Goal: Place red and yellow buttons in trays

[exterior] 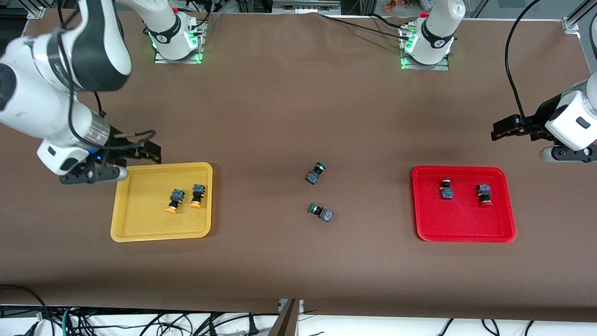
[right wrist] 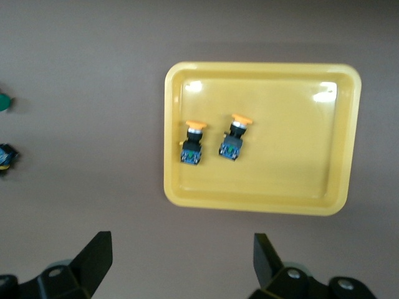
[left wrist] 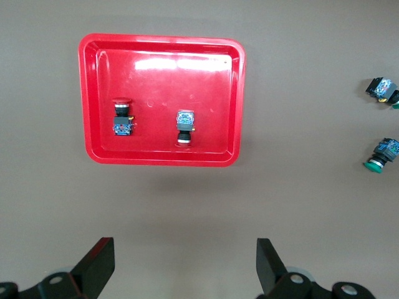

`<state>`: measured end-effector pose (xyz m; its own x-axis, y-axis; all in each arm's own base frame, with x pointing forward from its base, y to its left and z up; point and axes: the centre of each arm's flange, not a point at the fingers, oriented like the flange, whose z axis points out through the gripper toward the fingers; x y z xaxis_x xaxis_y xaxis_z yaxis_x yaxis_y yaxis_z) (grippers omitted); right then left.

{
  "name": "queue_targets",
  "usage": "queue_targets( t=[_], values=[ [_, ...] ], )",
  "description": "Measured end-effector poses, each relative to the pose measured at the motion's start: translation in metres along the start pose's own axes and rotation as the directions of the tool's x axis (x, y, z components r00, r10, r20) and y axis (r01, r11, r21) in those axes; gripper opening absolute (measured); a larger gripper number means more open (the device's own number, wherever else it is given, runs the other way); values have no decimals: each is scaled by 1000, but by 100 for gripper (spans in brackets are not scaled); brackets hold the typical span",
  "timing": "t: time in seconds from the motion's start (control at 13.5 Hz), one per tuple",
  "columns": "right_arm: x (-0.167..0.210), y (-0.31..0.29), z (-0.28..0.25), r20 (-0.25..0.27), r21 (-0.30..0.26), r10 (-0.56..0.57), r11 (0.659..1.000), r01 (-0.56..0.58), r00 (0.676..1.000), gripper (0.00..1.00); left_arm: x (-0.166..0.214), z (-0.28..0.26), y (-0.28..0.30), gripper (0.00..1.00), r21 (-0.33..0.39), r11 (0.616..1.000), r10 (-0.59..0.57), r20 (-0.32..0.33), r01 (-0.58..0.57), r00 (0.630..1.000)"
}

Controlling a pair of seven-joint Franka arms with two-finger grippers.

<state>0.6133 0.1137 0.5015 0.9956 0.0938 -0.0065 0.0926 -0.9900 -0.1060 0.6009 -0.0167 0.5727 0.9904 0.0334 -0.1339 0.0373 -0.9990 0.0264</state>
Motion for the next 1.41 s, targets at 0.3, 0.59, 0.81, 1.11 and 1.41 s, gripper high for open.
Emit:
queue_targets(
  t=[0.3,0.59,0.81,1.11,1.41],
  values=[
    [-21,14,-12,41,-22,-6,1000,7,999,100,1,1,-1,100,0,1000,-18,1,18,1000],
    [-47,48,-58,49,-35,12,999,-10,999,100,1,1,-1,100,0,1000,-21,2,21,1000],
    [-61,47,-77,42,-67,-6,998,9,999,100,2,3,-2,100,0,1000,-23,5,23,1000],
    [-61,34,-74,48,-79,-32,996,36,998,100,3,4,-3,100,0,1000,-24,6,24,1000],
    [-60,38,-78,37,-80,-25,996,28,999,100,3,4,-3,100,0,1000,-25,6,25,1000]
  ],
)
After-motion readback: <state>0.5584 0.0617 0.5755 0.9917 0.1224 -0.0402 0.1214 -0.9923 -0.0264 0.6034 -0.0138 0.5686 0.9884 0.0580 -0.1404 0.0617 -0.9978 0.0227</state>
